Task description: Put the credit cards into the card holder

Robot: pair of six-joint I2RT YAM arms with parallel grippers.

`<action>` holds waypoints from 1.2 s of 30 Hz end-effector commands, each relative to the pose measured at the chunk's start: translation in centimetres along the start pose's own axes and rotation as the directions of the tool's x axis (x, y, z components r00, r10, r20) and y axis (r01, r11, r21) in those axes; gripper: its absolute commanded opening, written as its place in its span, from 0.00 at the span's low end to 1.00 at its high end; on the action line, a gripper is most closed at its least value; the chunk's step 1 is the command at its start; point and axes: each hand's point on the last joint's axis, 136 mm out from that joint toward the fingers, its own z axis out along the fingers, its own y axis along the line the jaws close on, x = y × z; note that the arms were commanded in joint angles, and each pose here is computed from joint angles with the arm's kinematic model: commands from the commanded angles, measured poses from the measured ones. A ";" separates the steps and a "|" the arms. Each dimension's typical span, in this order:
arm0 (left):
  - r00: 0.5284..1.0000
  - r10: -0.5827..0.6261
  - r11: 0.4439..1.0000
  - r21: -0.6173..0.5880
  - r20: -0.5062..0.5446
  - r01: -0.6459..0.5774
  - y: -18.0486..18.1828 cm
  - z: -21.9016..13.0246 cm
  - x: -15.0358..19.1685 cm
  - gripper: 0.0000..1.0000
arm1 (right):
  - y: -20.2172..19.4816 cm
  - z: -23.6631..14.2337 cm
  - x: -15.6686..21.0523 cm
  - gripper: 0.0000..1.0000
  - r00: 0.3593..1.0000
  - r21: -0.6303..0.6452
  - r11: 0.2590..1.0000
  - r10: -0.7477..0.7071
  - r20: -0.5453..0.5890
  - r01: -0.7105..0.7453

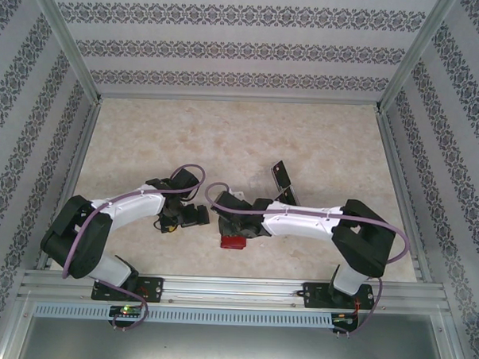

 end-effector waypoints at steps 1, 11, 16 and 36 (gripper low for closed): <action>0.998 0.011 0.996 -0.088 -0.060 -0.016 2.3 2.2 1.6 0.98 | -0.1 -2.6 -2.1 0.42 0.998 -0.019 1.000 0.002 0.066 -0.001; 0.988 0.046 0.997 -0.067 0.145 -0.037 0.5 -2.9 -3.5 1.00 | -5.6 -10.3 -7.9 0.82 0.953 0.029 0.995 0.083 0.292 -0.096; 0.894 0.012 0.997 -0.072 0.448 0.023 1.9 -10.4 -10.1 1.00 | -12.8 -16.3 -11.5 0.98 0.871 0.069 0.968 0.186 0.454 -0.243; 0.347 0.375 0.902 -0.425 0.859 0.076 11.3 -14.9 -20.5 1.00 | -35.8 -11.8 -13.7 0.98 0.703 0.414 0.806 0.005 0.711 -0.424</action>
